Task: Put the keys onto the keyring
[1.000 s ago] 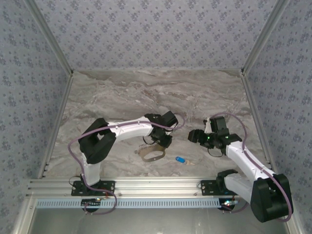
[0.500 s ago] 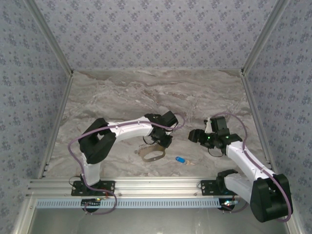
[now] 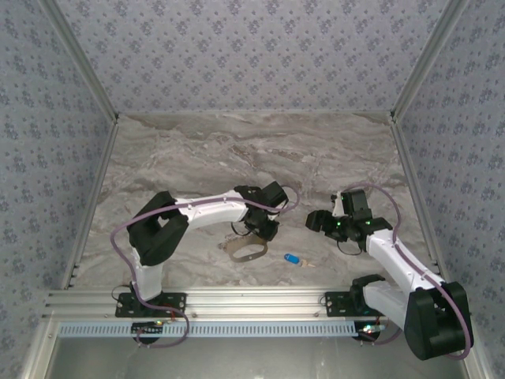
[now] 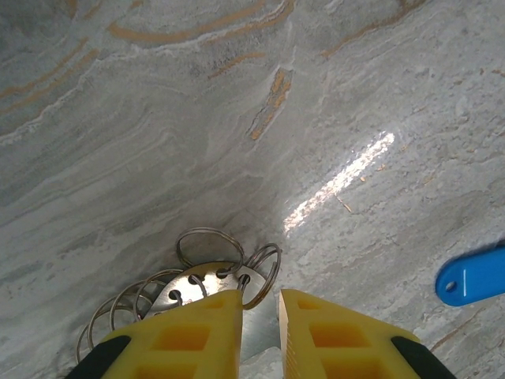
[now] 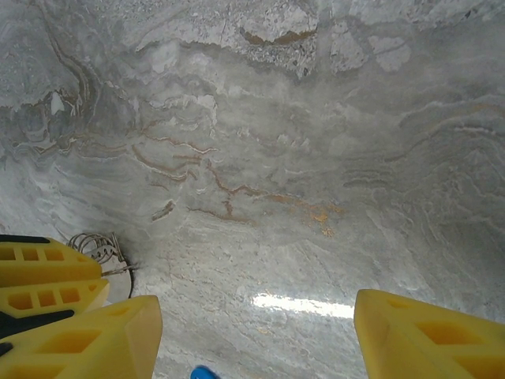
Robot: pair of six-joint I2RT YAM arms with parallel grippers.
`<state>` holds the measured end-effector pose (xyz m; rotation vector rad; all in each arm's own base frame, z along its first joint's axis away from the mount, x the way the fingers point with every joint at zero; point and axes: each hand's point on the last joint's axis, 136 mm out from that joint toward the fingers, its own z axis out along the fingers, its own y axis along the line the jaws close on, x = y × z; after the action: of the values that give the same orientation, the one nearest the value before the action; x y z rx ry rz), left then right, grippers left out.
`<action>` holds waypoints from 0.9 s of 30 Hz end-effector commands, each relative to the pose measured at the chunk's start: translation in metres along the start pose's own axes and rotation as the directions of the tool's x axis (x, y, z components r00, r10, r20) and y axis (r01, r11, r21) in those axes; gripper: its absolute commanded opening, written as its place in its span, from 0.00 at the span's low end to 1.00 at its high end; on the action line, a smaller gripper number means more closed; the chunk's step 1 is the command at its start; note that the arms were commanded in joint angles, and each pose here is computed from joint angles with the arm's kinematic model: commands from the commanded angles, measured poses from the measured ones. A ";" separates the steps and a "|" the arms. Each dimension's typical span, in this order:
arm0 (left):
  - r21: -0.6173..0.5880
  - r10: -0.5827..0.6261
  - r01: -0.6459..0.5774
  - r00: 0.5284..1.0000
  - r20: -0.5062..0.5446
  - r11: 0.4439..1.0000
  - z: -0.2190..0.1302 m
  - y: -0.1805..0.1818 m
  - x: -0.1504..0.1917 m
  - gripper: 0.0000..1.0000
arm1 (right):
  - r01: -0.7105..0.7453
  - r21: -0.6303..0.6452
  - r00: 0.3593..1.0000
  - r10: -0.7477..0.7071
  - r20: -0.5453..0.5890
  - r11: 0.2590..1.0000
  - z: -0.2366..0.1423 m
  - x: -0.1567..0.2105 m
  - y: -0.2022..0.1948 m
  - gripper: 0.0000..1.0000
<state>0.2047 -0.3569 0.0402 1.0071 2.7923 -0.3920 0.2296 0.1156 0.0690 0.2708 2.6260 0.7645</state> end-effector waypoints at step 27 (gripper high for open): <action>-0.049 0.096 -0.090 0.987 0.127 0.995 -0.054 0.001 -0.025 0.00 | -0.035 -0.124 0.998 0.041 0.050 0.992 -0.012 -0.027 0.033 0.67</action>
<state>0.2109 -0.3520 0.0512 1.0415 2.7405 -0.3402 0.2370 0.1227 0.0822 0.2951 2.5858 0.8498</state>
